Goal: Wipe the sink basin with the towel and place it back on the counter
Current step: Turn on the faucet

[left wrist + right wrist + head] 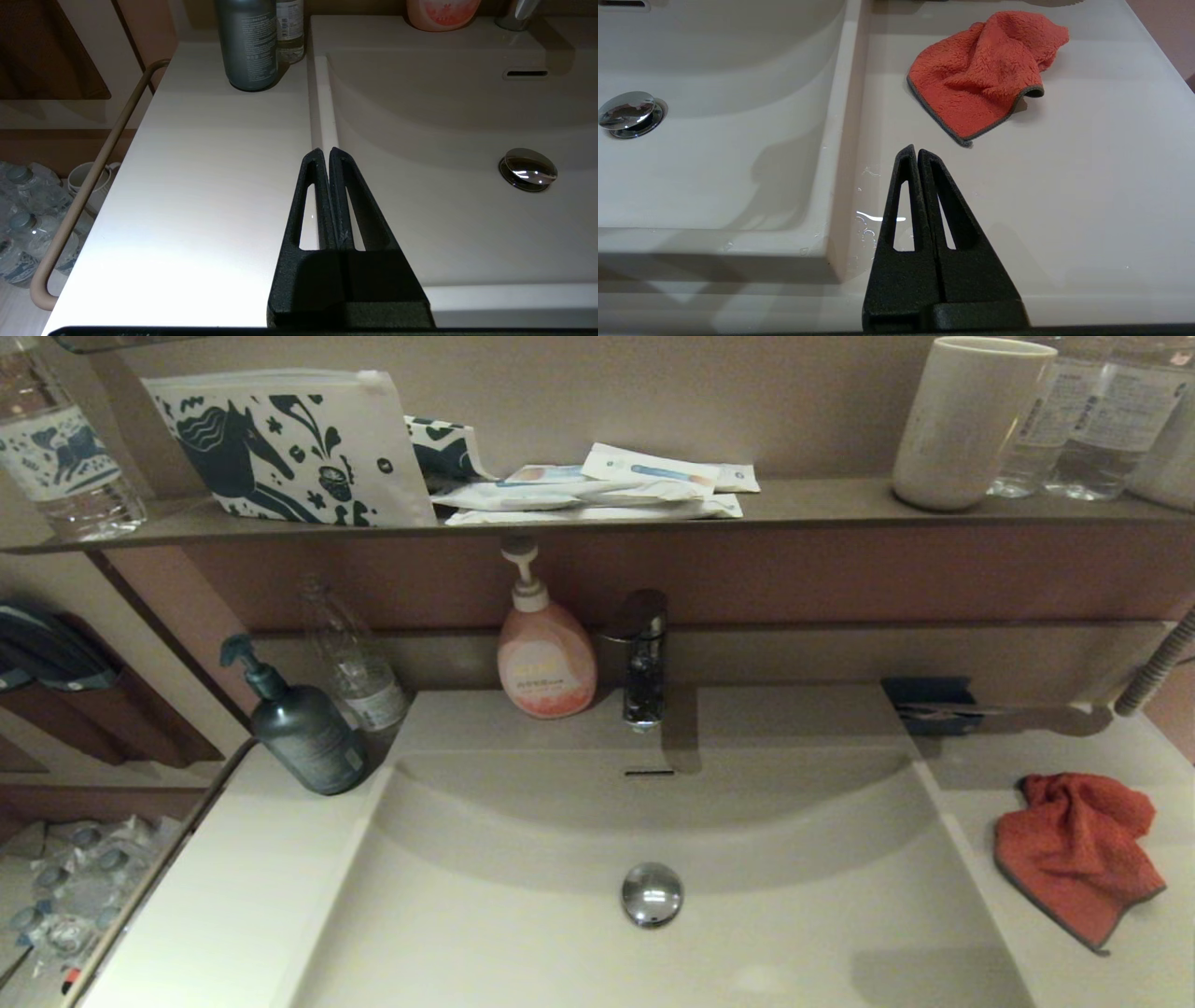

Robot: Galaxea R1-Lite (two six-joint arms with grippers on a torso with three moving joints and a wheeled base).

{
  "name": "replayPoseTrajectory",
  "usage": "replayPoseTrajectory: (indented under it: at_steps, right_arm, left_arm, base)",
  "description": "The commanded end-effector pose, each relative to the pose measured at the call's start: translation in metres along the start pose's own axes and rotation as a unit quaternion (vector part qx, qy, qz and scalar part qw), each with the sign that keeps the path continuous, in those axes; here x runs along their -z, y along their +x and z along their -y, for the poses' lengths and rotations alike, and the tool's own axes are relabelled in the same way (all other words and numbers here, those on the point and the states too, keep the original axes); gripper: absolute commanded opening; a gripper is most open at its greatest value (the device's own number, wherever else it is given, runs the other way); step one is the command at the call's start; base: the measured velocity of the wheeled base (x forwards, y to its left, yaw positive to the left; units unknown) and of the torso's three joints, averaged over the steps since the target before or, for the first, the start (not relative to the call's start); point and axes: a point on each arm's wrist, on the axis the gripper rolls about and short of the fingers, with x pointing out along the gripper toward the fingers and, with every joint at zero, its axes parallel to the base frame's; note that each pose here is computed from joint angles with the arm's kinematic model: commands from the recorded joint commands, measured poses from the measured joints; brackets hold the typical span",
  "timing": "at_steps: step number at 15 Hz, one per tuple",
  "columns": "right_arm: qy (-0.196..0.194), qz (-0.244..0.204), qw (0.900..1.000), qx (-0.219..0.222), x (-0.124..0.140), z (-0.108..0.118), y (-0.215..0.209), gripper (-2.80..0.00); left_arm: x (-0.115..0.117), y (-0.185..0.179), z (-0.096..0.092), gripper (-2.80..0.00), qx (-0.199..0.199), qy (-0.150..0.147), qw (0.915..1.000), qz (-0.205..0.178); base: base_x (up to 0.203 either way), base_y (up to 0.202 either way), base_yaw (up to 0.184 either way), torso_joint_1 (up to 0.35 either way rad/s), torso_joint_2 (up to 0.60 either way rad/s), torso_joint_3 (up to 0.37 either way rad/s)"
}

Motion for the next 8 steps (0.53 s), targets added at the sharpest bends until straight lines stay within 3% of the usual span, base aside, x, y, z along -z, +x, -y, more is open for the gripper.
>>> replayPoseTrajectory:
  at_steps: [1,8]
  right_arm:
    - [0.0,0.0,1.0,0.0,0.0,0.0,0.0,-2.8]
    - [0.0,0.0,1.0,0.0,0.0,0.0,0.0,-2.8]
  left_arm:
    - [-0.0001,0.0001,0.0,-2.8,0.0,0.0,1.0,0.0]
    - [-0.0001,0.0001,0.0,-2.8,0.0,0.0,1.0,0.0]
  base:
    - [0.0,0.0,0.0,0.0,0.0,0.0]
    - [0.0,0.0,0.0,0.0,0.0,0.0]
